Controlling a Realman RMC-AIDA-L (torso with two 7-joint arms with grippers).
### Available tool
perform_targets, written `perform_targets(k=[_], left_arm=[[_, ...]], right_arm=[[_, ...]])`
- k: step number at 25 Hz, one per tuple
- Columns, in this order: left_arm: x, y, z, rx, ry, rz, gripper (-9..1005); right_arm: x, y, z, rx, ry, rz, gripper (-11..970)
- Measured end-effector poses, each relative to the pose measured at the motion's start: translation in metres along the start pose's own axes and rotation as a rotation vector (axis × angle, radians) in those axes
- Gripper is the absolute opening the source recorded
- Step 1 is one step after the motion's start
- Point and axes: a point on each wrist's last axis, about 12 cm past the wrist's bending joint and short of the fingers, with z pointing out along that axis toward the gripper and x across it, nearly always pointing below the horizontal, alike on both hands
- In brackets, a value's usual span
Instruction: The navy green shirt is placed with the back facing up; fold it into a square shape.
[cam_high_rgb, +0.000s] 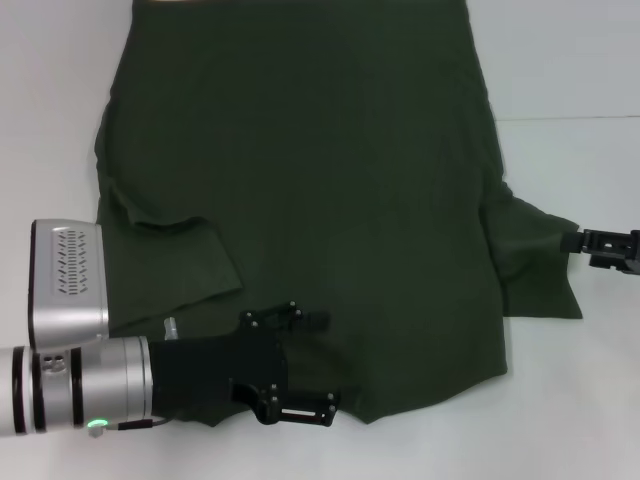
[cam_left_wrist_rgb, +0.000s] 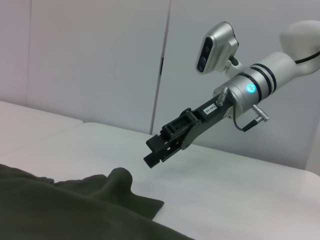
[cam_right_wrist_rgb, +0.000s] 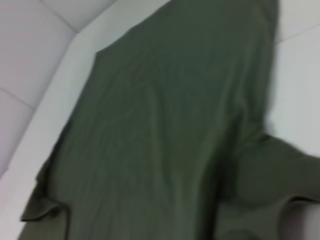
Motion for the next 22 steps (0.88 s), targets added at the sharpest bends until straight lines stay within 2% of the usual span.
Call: perform_targets(k=[7, 22], left_arm=[[0.0, 0.0, 0.003, 0.004, 0.004, 0.01, 961], [0.001, 0.003, 0.002, -0.018, 0.004, 0.004, 949]], right_arm=[[0.0, -0.006, 0.007, 0.078, -0.015, -0.014, 802], [0.006, 0.0, 0.039, 0.105, -0.03, -0.04, 801]])
